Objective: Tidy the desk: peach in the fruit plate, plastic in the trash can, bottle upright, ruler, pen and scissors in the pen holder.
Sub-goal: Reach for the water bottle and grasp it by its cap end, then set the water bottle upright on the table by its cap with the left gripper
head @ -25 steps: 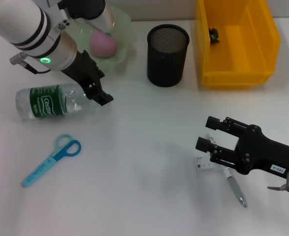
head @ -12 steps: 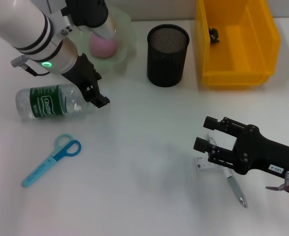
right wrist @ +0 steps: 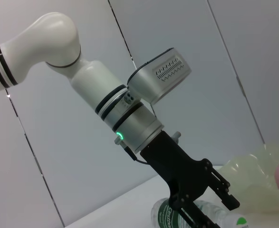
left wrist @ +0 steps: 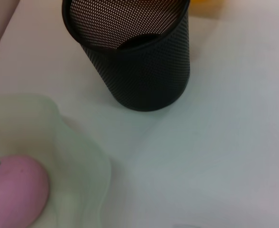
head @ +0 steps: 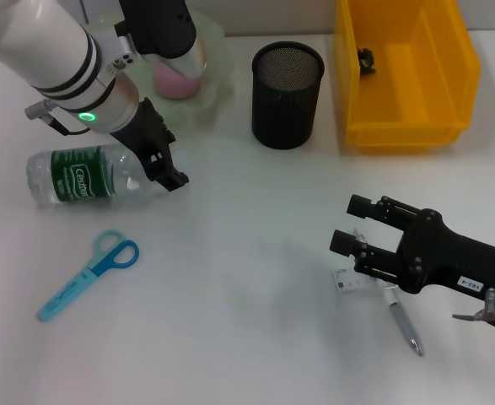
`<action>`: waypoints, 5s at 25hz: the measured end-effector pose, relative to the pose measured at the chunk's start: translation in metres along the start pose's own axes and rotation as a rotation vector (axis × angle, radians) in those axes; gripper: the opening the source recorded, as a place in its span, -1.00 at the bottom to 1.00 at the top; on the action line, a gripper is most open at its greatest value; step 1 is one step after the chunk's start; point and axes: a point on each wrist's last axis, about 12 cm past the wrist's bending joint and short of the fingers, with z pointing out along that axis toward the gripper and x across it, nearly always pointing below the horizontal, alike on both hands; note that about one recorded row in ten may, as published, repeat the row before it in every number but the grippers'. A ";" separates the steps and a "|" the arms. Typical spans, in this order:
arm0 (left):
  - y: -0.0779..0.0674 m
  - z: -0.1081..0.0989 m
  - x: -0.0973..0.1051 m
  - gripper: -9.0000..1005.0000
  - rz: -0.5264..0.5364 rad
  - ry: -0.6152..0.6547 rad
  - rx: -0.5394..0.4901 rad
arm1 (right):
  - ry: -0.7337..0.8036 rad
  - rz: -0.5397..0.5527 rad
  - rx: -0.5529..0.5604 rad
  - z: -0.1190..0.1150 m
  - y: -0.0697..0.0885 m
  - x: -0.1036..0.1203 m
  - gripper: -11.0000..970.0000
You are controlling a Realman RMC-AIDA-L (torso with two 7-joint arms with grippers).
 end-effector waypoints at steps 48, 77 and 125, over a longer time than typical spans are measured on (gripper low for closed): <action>0.001 0.009 -0.003 -0.11 0.039 0.035 -0.032 | 0.000 0.009 -0.008 0.006 -0.001 -0.001 0.49; -0.001 -0.023 -0.010 -0.12 0.053 -0.023 -0.095 | 0.009 0.020 0.057 0.018 -0.014 -0.004 0.49; 0.002 -0.076 0.017 -0.14 -0.106 -0.241 -0.130 | 0.004 0.008 0.026 0.031 -0.018 -0.015 0.49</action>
